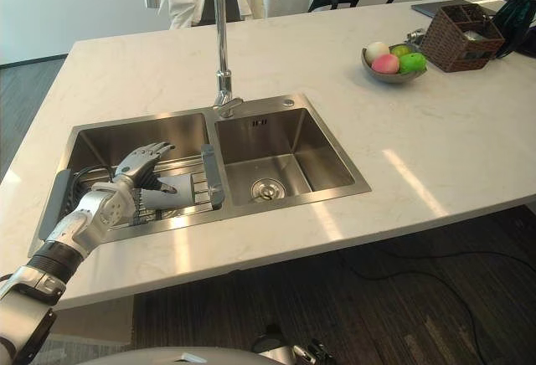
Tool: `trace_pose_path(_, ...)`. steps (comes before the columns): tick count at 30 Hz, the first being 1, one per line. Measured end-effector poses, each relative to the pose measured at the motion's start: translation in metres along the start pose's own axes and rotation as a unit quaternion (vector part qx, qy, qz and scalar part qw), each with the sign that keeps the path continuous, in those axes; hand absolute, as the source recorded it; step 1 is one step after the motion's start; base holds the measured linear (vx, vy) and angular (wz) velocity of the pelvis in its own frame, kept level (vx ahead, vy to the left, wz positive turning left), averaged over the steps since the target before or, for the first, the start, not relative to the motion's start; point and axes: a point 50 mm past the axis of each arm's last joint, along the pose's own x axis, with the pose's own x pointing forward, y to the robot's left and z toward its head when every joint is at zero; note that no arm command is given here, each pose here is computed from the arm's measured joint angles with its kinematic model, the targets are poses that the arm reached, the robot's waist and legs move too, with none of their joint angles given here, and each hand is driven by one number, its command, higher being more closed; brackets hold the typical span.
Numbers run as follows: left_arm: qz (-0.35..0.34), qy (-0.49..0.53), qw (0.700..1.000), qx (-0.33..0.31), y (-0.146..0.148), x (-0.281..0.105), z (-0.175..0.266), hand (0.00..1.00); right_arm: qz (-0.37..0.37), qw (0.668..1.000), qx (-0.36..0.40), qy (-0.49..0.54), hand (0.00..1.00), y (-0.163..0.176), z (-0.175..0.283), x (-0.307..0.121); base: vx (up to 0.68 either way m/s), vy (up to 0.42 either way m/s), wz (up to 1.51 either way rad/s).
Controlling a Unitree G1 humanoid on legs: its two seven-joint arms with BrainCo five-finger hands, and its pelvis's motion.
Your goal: Walk over to the sink, pick up the cup, carry it to the dishwasher, place the cup inside the dishwasher, then close the dishwasher door
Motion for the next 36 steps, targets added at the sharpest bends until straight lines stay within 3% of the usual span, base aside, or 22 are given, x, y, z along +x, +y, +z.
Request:
trace_pose_path(21, -0.062, 0.017, 0.998, 0.000, -0.029, -0.013, -0.010, 0.00, 0.001, 1.000, -0.020, -0.002, 0.00, -0.003, 0.003, -0.001, -0.03, -0.030, -0.03)
trace_pose_path(36, -0.113, 0.091, 0.989, -0.005, -0.055, -0.023, -0.031, 0.00, -0.010, 1.000, -0.008, 0.005, 0.00, -0.007, -0.003, -0.002, -0.01, -0.007, 0.00)
